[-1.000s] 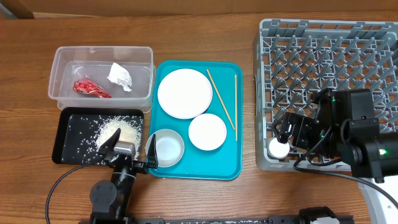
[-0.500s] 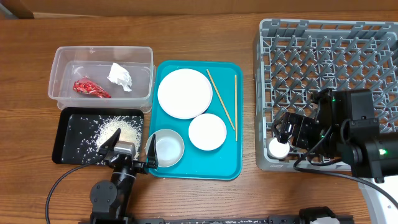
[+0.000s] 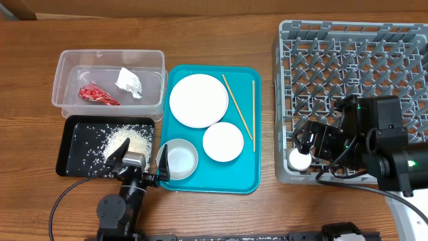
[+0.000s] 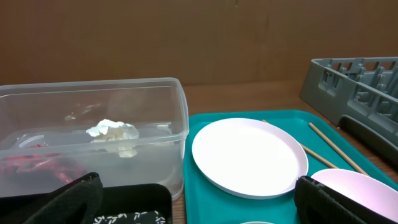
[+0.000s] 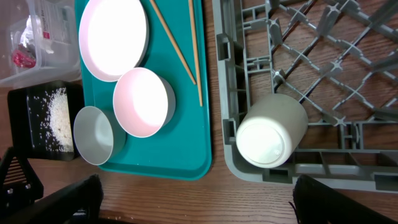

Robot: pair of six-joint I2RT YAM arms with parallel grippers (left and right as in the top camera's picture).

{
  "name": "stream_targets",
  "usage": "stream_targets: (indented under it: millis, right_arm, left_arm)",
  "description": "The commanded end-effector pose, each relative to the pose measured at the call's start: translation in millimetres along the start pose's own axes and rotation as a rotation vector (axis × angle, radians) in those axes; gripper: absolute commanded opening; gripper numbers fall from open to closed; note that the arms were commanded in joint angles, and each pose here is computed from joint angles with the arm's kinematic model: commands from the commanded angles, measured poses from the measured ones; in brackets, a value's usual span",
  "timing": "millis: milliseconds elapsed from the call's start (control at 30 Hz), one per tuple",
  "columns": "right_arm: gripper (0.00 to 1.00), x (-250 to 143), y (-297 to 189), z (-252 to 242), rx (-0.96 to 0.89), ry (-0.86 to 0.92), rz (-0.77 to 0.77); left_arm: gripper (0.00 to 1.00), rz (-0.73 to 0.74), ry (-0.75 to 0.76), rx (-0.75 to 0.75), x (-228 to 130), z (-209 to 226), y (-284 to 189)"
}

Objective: Sort waste into correct bins and load items into the dishwasher

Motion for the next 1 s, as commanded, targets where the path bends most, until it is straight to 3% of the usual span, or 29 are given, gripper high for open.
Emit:
stream_targets:
  millis: [0,433,567,667,833,967]
  right_arm:
    - [1.00,2,-4,5,0.016,-0.016,-0.016]
    - [1.00,3,-4,6,0.022,-0.009,-0.020]
    - [1.00,38,-8,29,0.130,-0.015,-0.166]
    - [0.90,39,-1,51,0.223,-0.085,-0.129]
    - [0.91,10,46,83,0.193,-0.223,0.042]
    - [0.85,-16,118,85,-0.084,-0.247,0.133]
  left_arm:
    - [1.00,-0.004,-0.006,0.004,-2,1,0]
    - [1.00,-0.004,-0.006,0.004,-2,1,0]
    - [1.00,-0.004,-0.006,0.004,-2,1,0]
    - [1.00,-0.004,-0.006,0.004,-2,1,0]
    - [1.00,-0.004,-0.006,0.004,-2,1,0]
    - [1.00,-0.004,-0.006,0.004,-2,1,0]
Point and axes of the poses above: each gripper's point midway between its finger pads, its own y axis out along the fingers, its own z axis along the line the jaws close on, x = y × z, the point moved 2 cm from there along -y, back along the fingers, and after that the axes turned 4 degrees about y, right-handed, at the moved point
